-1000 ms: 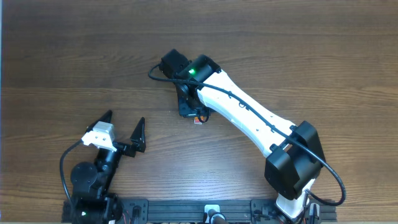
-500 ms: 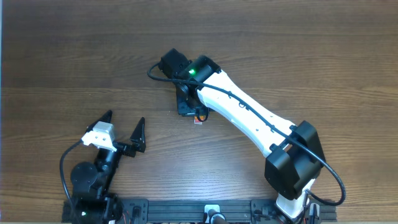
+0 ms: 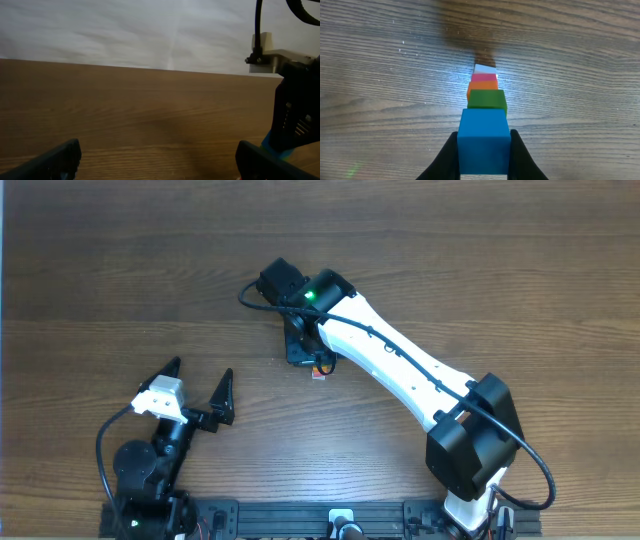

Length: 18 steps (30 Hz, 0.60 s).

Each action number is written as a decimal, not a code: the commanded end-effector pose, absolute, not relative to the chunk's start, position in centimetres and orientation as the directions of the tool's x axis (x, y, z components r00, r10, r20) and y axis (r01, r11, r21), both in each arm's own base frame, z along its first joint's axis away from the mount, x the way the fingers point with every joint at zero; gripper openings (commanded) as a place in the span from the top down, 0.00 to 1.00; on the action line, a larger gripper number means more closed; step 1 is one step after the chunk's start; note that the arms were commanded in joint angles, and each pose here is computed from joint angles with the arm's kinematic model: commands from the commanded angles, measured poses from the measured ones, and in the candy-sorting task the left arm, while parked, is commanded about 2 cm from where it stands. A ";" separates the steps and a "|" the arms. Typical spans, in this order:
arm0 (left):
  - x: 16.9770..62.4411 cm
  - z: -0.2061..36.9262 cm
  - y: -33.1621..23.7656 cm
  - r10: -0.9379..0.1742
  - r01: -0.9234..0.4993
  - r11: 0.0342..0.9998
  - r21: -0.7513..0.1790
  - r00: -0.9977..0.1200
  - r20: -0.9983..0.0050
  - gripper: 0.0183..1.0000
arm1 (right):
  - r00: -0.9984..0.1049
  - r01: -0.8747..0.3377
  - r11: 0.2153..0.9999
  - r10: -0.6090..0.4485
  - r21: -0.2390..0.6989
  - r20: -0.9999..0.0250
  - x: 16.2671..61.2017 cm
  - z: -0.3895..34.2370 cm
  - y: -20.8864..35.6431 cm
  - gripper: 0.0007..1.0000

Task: Stack Cubes

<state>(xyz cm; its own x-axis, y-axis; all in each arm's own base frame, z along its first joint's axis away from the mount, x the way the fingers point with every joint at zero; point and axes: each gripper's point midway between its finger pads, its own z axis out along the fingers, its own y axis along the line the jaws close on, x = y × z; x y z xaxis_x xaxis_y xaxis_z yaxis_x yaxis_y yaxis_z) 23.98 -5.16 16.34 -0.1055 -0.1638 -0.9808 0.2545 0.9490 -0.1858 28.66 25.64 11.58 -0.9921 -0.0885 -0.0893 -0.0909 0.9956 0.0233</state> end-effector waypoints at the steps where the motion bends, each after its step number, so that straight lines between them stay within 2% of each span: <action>1: 24.0 16.1 -5.0 -0.150 0.247 0.954 -0.171 -0.098 -0.984 0.00 | -0.992 -0.074 0.997 -0.072 0.015 -0.103 28.9 11.8 25.2 0.99; 18: 24.0 16.1 -5.0 -0.150 0.247 0.954 -0.171 -0.099 -0.984 0.00 | -0.992 -0.072 0.997 -0.072 0.002 -0.101 29.1 11.2 25.2 0.99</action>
